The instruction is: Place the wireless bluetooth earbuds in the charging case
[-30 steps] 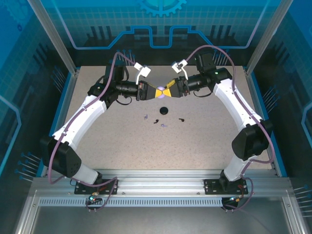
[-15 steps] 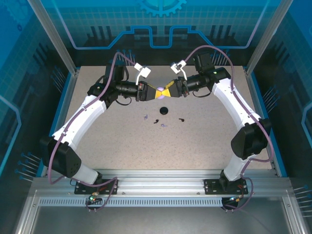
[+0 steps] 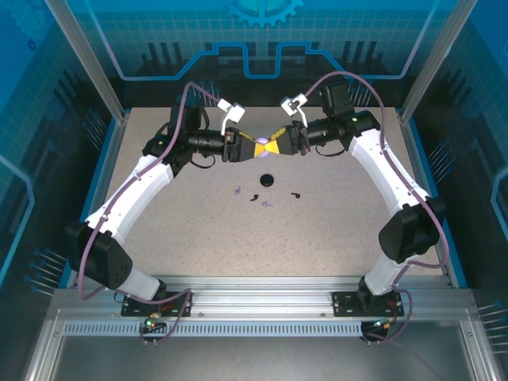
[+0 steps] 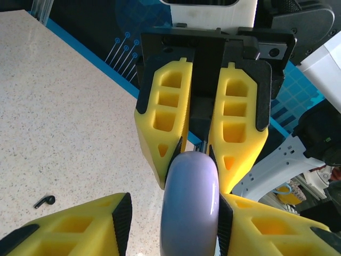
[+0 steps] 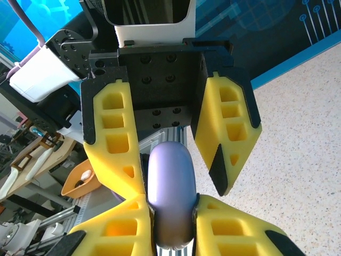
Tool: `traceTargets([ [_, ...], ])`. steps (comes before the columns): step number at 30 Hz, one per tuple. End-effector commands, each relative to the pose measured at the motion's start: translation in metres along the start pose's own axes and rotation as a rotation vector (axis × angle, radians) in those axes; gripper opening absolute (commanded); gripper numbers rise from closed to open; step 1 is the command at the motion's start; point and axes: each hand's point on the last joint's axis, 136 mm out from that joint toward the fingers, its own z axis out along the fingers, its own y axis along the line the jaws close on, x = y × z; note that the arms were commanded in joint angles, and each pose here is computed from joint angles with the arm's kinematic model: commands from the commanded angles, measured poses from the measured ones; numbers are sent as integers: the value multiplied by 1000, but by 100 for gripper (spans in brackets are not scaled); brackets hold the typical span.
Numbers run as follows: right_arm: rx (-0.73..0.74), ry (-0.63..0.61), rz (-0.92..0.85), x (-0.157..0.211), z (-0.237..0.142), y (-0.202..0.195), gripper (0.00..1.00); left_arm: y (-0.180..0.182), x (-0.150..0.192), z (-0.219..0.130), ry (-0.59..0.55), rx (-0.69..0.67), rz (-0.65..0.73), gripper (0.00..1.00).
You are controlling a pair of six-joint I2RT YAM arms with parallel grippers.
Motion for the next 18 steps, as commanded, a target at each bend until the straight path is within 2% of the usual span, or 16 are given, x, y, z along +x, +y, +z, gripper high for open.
traceTargets([
  [1, -2, -23, -20, -7, -5, 11, 15, -21, -4, -3, -20, 67, 31, 46],
  [7, 30, -44, -13, -13, -11, 6, 14, -23, -6, -8, -42, 56, 34, 52],
  [18, 15, -52, -21, -14, -14, 13, 15, -25, -8, -11, -53, 72, 29, 52],
])
